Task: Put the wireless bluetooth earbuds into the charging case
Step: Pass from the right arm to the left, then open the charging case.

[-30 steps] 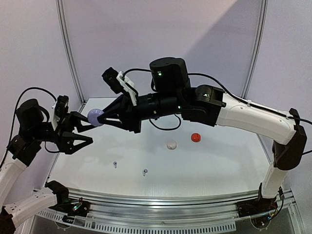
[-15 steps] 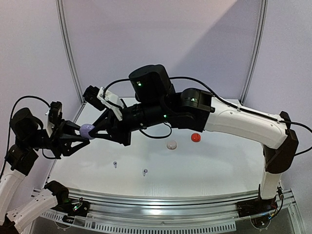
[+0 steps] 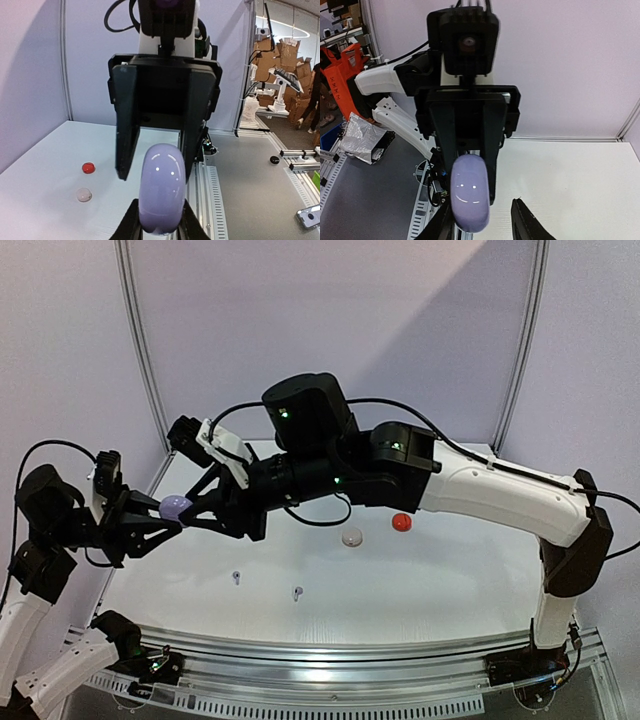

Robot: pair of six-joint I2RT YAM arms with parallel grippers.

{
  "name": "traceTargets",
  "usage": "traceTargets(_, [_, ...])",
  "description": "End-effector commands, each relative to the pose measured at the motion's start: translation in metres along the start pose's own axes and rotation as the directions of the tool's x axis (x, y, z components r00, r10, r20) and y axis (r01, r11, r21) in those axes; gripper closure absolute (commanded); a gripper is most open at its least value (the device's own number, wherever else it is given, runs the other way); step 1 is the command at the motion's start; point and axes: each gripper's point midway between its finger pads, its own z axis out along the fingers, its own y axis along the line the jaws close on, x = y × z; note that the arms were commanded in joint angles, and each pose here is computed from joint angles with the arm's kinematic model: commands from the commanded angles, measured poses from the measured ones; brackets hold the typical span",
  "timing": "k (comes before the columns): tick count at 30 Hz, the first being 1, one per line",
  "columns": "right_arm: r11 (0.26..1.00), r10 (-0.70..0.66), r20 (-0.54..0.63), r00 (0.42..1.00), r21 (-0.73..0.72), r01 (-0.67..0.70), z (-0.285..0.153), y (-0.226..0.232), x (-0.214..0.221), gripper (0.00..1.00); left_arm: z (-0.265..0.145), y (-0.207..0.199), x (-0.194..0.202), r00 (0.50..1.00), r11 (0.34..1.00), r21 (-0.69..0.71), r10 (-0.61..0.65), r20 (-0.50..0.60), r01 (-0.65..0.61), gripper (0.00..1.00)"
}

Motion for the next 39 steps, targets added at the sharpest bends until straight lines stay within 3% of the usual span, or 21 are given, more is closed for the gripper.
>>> traceTargets(1, [0.994, 0.025, -0.019, 1.0, 0.108, -0.023, 0.007, -0.023, 0.009, 0.59, -0.003, -0.006, 0.006, 0.996, 0.996, 0.005, 0.092, -0.02, -0.092, 1.0])
traceTargets(5, [0.984, 0.033, -0.047, 0.998, 0.179, -0.024, 0.009, -0.036, 0.018, 0.59, -0.005, -0.009, 0.013, 0.968, 0.97, 0.02, 0.243, -0.066, -0.242, 1.0])
traceTargets(16, [0.972, 0.087, 0.014, 0.996, 0.219, -0.088, 0.004, -0.058, 0.004, 0.68, -0.006, -0.017, 0.039, 0.895, 0.91, 0.089, 0.414, -0.165, -0.404, 1.0])
traceTargets(22, [0.968, 0.116, 0.029, 0.993, 0.222, -0.12, 0.005, -0.064, 0.005, 0.69, -0.006, -0.018, 0.044, 0.877, 0.895, 0.109, 0.445, -0.182, -0.432, 1.0])
traceTargets(27, [0.97, 0.127, 0.015, 0.992, 0.208, -0.128, 0.006, -0.065, 0.01, 0.7, -0.004, -0.013, 0.037, 0.903, 0.919, 0.069, 0.395, -0.171, -0.389, 1.0])
traceTargets(33, [0.988, 0.107, 0.049, 0.993, 0.106, -0.112, 0.005, -0.048, -0.003, 0.6, 0.002, 0.0, 0.038, 0.977, 0.987, -0.006, 0.16, -0.141, -0.163, 1.0])
traceTargets(39, [0.988, 0.134, 0.089, 0.987, 0.064, -0.14, 0.0, -0.046, -0.015, 0.53, 0.004, 0.007, 0.041, 0.991, 0.997, -0.04, 0.062, -0.116, -0.067, 1.0])
